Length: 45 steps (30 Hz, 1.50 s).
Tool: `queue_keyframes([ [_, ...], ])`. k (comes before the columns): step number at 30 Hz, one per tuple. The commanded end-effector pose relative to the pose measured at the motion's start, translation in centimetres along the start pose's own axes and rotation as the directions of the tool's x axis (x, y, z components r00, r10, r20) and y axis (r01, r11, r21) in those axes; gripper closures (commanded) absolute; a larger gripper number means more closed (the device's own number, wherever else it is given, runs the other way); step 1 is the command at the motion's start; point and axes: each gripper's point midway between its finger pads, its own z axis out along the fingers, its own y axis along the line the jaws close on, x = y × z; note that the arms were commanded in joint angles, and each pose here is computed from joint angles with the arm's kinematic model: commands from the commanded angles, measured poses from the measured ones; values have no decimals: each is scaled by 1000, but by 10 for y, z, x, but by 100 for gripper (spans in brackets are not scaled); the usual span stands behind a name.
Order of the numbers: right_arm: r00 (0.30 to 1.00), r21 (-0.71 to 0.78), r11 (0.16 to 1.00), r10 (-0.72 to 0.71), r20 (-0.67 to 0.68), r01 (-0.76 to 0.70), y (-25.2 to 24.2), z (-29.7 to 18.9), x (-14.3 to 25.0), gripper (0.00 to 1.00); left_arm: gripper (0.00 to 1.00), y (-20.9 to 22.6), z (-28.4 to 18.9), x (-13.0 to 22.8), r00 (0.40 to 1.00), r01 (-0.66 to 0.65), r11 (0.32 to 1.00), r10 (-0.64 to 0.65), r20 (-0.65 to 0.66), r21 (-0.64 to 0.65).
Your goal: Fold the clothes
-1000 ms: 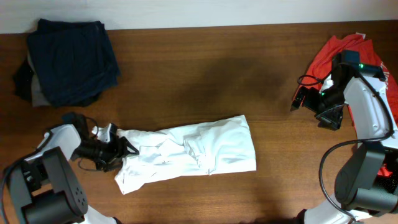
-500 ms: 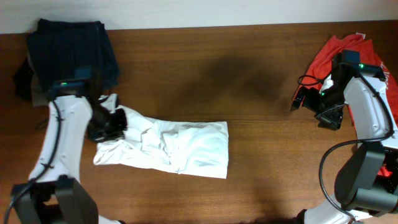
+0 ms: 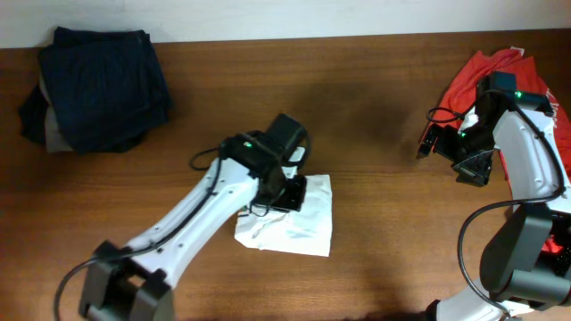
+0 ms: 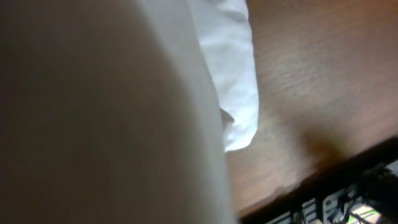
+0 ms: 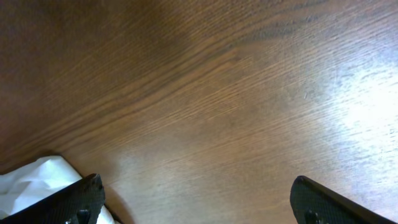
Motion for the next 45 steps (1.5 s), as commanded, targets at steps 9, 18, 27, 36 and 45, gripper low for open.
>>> queue_keyframes([
  [9,1000,-3,1000,-7,28,7,0,-8,-4,1,42,-36,-11,-26,998,-51,999,51,29,18],
  [18,1000,-3,1000,-7,29,7,0,-8,-4,1,47,-60,124,-8,989,-109,987,119,-84,120],
  [27,1000,-3,1000,-7,28,7,0,-8,-4,1,22,-103,7,-38,972,-236,947,229,59,218],
  [36,1000,-3,1000,-7,29,7,0,-8,-4,1,1,98,-2,-18,996,68,951,-48,-74,303],
  [45,1000,-3,1000,-7,28,7,0,-8,-4,1,62,63,110,9,978,163,868,-80,-190,470],
])
